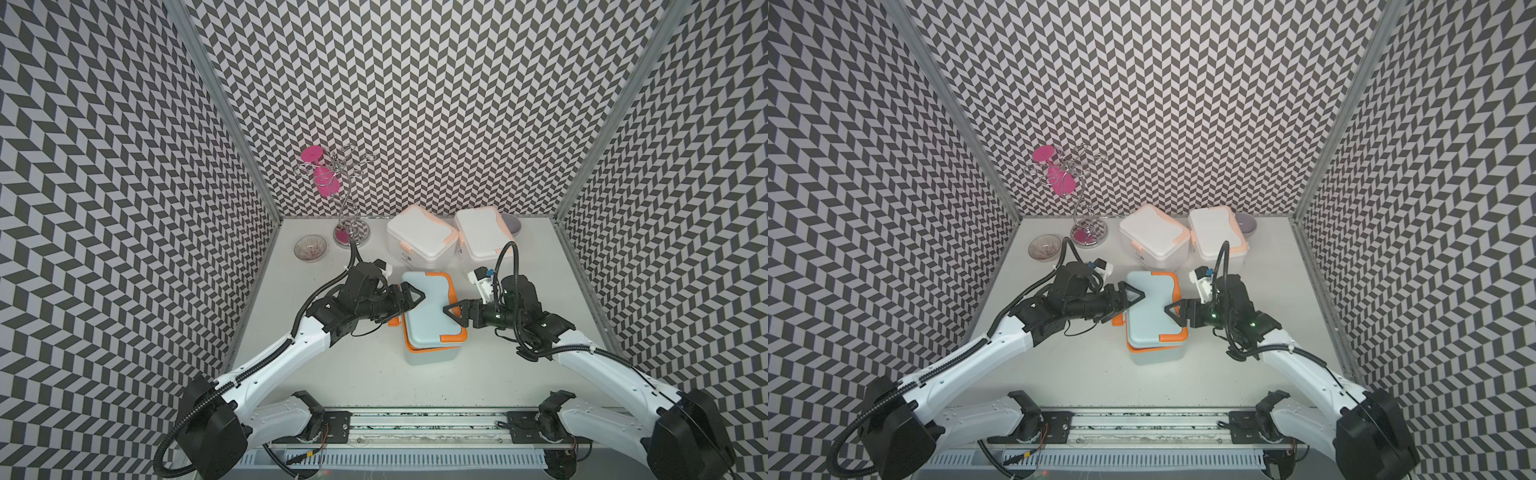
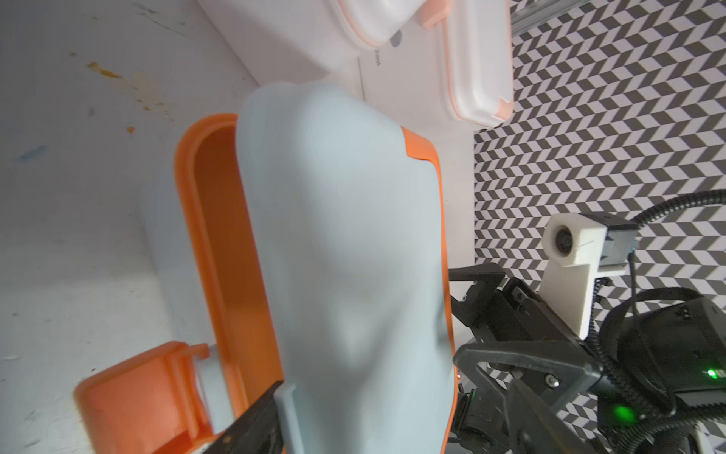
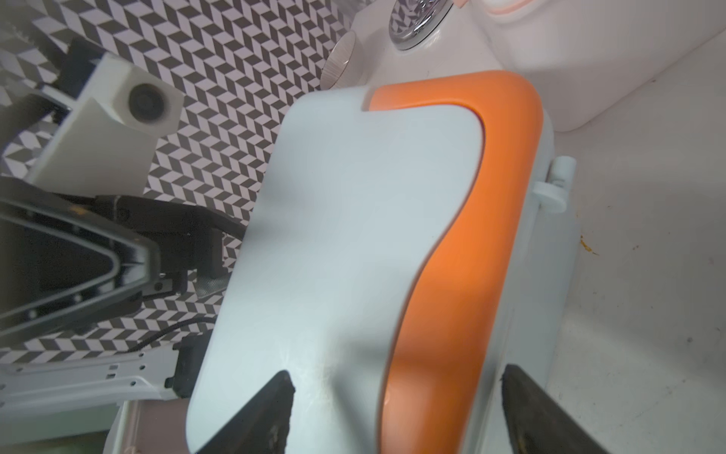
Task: Open first aid kits and take out gauze
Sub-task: Open the lid of the first aid kit.
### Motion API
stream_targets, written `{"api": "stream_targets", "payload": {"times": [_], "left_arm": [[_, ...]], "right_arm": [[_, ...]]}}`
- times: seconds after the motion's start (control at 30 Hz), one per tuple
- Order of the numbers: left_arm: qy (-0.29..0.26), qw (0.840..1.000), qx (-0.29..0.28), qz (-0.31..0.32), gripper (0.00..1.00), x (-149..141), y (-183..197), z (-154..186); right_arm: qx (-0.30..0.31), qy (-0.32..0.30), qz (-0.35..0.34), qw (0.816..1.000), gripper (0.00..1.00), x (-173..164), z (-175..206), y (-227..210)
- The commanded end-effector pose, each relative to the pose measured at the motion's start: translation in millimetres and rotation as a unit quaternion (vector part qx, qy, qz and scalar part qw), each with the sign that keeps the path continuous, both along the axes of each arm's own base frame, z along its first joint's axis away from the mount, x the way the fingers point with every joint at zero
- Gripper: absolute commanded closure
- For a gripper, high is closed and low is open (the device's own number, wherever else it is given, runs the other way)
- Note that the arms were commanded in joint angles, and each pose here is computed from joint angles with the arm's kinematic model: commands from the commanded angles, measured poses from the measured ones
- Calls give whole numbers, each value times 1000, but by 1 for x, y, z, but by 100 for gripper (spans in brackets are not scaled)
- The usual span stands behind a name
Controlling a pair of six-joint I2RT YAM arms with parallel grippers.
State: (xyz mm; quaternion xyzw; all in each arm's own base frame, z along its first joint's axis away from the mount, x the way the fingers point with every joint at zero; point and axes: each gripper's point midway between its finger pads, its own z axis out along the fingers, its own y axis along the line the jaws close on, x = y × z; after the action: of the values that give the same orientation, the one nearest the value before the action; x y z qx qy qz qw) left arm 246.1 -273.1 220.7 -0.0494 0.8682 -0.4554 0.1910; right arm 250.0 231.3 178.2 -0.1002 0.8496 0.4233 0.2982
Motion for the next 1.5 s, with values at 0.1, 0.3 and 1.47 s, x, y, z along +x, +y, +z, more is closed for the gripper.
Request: {"api": "stream_targets", "payload": {"times": [0.1, 0.3, 1.47], "left_arm": [[-14, 998, -56, -35, 14, -2, -20, 23], [-25, 996, -70, -42, 15, 1, -29, 35], [-120, 981, -81, -126, 15, 34, -177, 117]], "right_arm": [[2, -67, -72, 995, 4, 15, 34, -18], [9, -81, -82, 993, 0, 12, 43, -24], [31, -235, -180, 955, 11, -24, 142, -87]]}}
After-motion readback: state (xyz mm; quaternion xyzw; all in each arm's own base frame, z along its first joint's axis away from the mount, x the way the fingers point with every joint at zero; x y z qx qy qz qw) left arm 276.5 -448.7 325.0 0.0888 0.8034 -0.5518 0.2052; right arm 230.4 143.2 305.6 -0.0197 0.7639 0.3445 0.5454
